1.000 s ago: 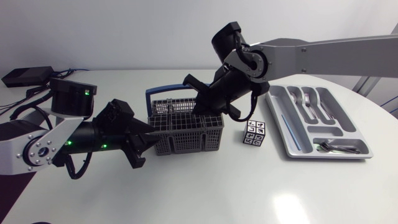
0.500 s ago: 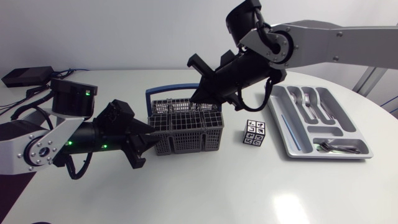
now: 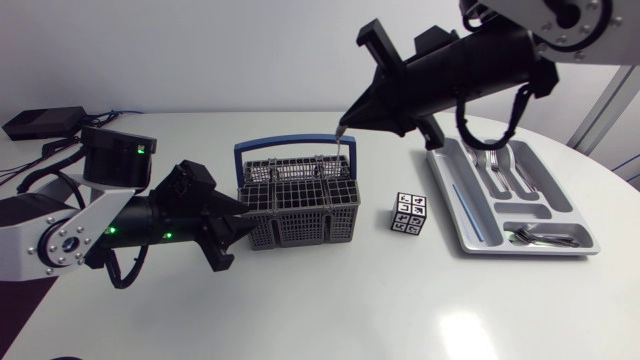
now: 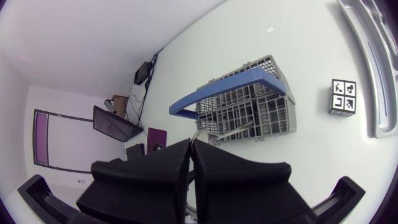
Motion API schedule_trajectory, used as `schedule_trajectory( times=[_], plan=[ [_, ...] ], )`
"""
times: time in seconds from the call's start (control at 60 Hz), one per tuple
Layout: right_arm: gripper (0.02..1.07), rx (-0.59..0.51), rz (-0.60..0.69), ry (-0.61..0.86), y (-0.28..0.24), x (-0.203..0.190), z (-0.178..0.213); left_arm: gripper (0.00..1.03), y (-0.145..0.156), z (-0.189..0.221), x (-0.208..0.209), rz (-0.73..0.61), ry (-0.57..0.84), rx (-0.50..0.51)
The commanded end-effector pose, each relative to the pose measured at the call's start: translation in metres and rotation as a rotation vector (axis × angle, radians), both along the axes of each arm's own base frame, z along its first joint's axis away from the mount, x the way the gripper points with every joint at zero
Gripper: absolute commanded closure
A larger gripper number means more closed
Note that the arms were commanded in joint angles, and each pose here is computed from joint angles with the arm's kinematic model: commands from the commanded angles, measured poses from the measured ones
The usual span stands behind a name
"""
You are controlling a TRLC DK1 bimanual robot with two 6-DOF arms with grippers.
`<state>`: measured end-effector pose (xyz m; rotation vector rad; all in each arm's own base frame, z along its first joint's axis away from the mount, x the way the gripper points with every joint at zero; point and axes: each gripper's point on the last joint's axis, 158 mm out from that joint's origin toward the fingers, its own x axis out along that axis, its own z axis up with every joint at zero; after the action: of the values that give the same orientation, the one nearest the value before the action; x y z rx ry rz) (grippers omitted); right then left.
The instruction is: Transfer all utensils from the basket to the drawer tray.
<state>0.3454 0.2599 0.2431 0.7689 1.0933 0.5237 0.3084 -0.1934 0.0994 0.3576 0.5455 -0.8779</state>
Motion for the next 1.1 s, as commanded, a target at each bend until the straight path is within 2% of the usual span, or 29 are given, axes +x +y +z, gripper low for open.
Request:
schedule_trajectory(
  times=[0.0,0.25,0.55,0.767,1.083],
  plan=[
    [1.01,-0.038,-0.002,0.000,-0.019,-0.008,-0.005,0.58,0.005,-0.008,-0.008,-0.005,0.011,0.011],
    [1.01,-0.266,-0.053,0.019,-0.099,-0.013,-0.039,0.58,0.008,-0.005,-0.010,-0.002,0.005,0.012],
    [1.01,-0.641,-0.195,0.064,-0.242,-0.013,-0.111,0.58,0.010,-0.006,-0.011,0.002,0.007,0.014],
    [1.01,-0.824,-0.298,0.071,-0.335,-0.007,-0.145,0.58,0.008,-0.007,-0.014,-0.007,0.009,0.013],
    [1.01,-1.006,-0.338,0.136,-0.405,-0.001,-0.197,0.58,0.009,-0.007,-0.015,-0.003,0.010,0.011]
  ],
)
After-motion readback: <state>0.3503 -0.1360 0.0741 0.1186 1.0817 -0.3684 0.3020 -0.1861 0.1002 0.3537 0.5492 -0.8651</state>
